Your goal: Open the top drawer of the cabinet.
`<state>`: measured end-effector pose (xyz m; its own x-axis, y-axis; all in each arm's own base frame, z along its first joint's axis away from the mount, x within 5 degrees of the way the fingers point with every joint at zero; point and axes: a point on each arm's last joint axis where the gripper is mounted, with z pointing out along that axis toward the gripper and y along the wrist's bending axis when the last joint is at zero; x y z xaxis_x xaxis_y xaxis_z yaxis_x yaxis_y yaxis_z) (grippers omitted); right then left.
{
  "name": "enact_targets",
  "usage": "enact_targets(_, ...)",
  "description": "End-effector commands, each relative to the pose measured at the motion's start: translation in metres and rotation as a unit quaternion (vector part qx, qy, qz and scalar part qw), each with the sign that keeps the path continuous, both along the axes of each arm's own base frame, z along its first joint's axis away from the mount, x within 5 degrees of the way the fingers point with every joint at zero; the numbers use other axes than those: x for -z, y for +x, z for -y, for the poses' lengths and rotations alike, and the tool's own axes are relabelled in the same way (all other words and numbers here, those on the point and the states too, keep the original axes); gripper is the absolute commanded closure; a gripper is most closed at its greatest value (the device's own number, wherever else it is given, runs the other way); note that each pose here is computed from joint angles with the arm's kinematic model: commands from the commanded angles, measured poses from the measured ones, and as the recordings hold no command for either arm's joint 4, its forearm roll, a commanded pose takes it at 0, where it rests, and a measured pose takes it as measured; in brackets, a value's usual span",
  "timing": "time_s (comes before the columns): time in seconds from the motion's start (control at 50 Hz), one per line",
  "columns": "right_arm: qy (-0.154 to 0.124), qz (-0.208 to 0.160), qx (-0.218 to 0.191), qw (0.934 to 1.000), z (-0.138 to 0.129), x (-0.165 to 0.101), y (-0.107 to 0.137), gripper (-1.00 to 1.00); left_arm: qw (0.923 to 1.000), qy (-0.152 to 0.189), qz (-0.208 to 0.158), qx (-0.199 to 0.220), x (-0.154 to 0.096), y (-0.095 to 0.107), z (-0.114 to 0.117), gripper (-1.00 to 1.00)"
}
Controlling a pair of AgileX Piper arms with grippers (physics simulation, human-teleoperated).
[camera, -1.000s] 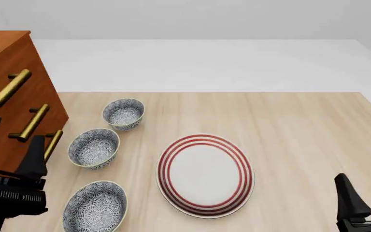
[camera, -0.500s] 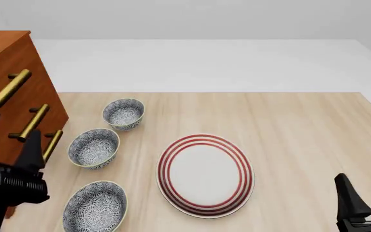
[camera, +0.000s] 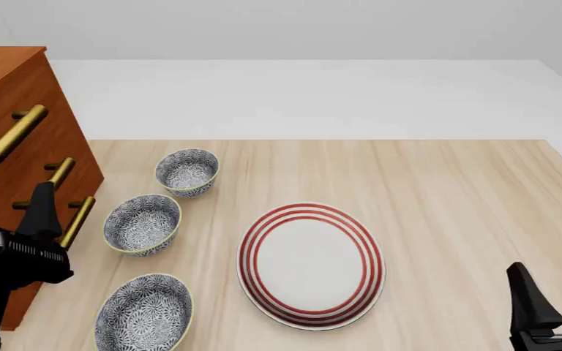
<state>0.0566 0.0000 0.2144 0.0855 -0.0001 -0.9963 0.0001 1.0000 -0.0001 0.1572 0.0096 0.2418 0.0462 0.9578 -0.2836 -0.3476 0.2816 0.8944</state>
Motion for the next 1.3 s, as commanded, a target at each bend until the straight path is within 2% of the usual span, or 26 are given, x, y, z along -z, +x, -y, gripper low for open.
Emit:
enact_targets(0.02,0.000,0.000,0.000,1.0000,0.000,0.000,0.000,-1.00,0.9999,0.009,0.000,-0.013,-0.005,0.012,-0.004,-1.00)
enact_targets(0.56,0.000,0.000,0.000,1.0000,0.000,0.000,0.000,-1.00,0.9991,0.025,-0.011,-0.034,-0.008,0.037,-0.012,-1.00)
enact_targets(1.3,0.000,0.000,0.000,1.0000,0.000,0.000,0.000,-1.00,0.9979,0.033,-0.027,-0.048,-0.005,0.050,-0.018,-1.00)
